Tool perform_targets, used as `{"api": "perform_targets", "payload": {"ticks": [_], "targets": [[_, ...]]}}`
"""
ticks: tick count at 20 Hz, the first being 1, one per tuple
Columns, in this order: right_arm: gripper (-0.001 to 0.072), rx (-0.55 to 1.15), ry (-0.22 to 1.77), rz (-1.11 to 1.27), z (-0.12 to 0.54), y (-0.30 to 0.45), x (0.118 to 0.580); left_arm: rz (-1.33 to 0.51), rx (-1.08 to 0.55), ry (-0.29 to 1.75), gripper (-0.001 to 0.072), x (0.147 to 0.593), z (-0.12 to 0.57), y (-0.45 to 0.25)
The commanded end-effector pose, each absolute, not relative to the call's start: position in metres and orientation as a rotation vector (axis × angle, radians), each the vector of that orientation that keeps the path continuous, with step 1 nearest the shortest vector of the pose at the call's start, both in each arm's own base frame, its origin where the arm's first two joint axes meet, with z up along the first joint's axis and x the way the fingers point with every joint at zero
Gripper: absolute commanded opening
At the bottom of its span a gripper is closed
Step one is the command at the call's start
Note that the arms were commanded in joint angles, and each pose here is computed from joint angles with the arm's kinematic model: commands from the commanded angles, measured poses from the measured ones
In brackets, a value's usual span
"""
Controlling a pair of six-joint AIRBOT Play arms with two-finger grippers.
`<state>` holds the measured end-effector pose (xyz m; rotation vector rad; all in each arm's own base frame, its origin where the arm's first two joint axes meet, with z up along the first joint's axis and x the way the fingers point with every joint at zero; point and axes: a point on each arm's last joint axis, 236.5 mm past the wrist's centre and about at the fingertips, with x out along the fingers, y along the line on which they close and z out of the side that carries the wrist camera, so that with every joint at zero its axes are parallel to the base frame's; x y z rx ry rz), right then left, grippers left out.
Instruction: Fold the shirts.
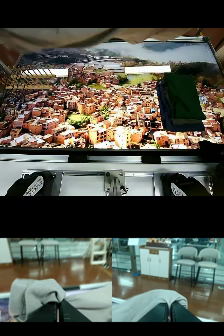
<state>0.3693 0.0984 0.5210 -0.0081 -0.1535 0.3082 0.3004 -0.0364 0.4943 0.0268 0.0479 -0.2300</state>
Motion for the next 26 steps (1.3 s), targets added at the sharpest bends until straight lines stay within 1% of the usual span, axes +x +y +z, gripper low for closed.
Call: {"api": "perform_targets", "payload": {"ticks": [1,3,4,6,7,9,11,13,16,18,19,21,22,23,24,25,26], "targets": [[0.0050,-0.028,-0.087,0.298,0.506,0.096,0.372,-0.094,0.029,0.372,0.0034,0.296,0.413,0.002],[0.0050,-0.053,0.154,0.318,0.444,0.102,0.383,-0.047,-0.032,0.523,0.0034,0.303,0.358,0.017],[0.0051,-0.071,0.329,0.329,0.400,0.104,0.385,-0.052,-0.055,0.586,0.0034,0.307,0.330,0.017],[0.0050,-0.094,0.670,0.348,0.316,0.104,0.374,-0.057,-0.104,0.706,0.0034,0.312,0.267,0.018],[0.0051,-0.105,0.805,0.359,0.282,0.104,0.366,-0.057,-0.128,0.753,0.0034,0.313,0.234,0.017],[0.0051,-0.102,1.015,0.390,0.225,0.108,0.352,-0.061,-0.194,0.820,0.0034,0.310,0.178,0.009],[0.0051,-0.070,1.123,0.400,0.183,0.113,0.348,-0.097,-0.243,0.833,0.0034,0.310,0.144,-0.007],[0.0051,-0.026,1.185,0.387,0.144,0.117,0.354,-0.125,-0.268,0.847,0.0034,0.314,0.123,-0.019],[0.0051,0.005,1.174,0.344,0.095,0.120,0.392,-0.147,-0.266,0.873,0.0035,0.323,0.102,-0.029],[0.0051,0.043,1.101,0.301,0.077,0.122,0.432,-0.154,-0.266,0.885,0.0035,0.331,0.093,-0.032],[0.0051,0.077,1.034,0.278,0.073,0.125,0.456,-0.157,-0.268,0.895,0.0035,0.333,0.089,-0.034],[0.0069,0.211,0.920,0.210,0.072,0.129,0.495,-0.165,-0.269,0.929,0.0035,0.335,0.077,-0.037],[0.0072,0.286,0.897,0.184,0.069,0.131,0.506,-0.166,-0.272,0.947,0.0035,0.335,0.071,-0.038],[0.0190,0.338,0.898,0.170,0.063,0.134,0.511,-0.167,-0.273,0.962,0.0035,0.334,0.065,-0.039],[0.0488,0.352,0.918,0.174,0.057,0.137,0.510,-0.166,-0.276,0.977,0.0035,0.333,0.060,-0.039],[0.0621,0.325,0.948,0.180,0.052,0.136,0.504,-0.166,-0.277,0.983,0.0035,0.333,0.058,-0.039],[0.0621,0.274,0.995,0.196,0.049,0.131,0.493,-0.166,-0.278,0.985,0.0035,0.333,0.057,-0.039]]}}
